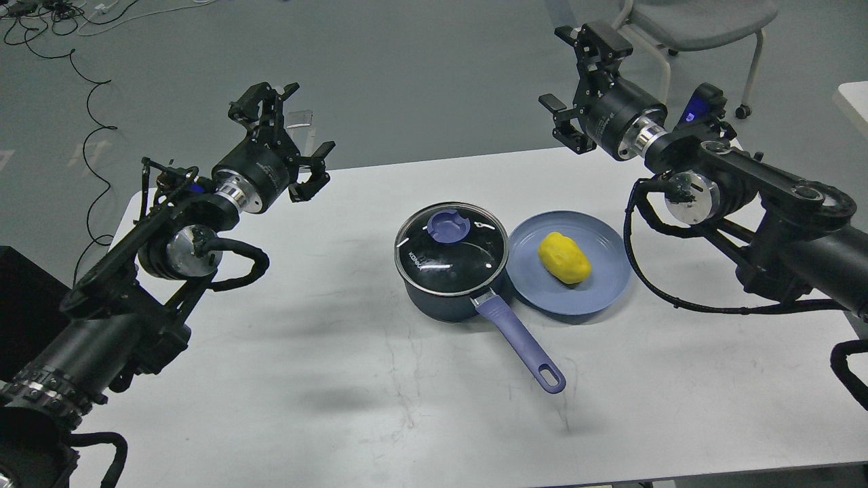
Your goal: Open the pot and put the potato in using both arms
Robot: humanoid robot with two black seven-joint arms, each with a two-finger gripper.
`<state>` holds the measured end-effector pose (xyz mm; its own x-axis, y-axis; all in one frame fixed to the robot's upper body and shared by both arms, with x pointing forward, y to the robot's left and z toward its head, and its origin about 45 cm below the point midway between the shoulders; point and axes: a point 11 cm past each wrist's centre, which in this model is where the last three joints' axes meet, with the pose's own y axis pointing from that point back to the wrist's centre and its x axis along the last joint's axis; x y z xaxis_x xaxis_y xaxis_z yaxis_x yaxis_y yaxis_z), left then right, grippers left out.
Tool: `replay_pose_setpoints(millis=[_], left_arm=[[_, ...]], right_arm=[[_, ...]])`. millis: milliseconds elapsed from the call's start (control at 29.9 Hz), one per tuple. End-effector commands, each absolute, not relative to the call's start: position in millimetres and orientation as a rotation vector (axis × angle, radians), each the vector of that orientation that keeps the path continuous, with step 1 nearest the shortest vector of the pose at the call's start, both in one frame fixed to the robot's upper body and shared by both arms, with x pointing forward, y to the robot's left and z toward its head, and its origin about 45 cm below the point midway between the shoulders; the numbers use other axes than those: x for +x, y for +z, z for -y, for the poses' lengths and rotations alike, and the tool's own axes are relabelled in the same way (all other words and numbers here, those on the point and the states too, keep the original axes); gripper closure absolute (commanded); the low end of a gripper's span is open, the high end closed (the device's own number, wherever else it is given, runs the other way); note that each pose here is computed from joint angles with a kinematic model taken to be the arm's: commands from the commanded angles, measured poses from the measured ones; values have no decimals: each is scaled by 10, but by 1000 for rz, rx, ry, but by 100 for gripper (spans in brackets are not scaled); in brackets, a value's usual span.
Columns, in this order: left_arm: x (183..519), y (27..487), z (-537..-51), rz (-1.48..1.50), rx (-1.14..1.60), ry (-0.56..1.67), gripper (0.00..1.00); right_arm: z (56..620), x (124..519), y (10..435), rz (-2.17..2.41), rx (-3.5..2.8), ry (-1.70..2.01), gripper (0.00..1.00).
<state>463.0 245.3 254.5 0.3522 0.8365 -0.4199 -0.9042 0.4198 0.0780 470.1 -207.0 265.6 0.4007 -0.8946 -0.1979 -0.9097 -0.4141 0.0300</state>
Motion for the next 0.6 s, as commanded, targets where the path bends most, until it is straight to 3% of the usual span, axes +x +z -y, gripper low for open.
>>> replay_pose_setpoints(millis=[0, 568], left_arm=[[4613, 2547, -2429, -431, -180, 1114, 2], [4530, 2509, -2441, -432, -176, 1095, 2]], right_arm=[[2063, 4674, 2675, -1606, -2582, 281, 0], [2146, 4395, 2716, -1498, -2650, 264, 0]])
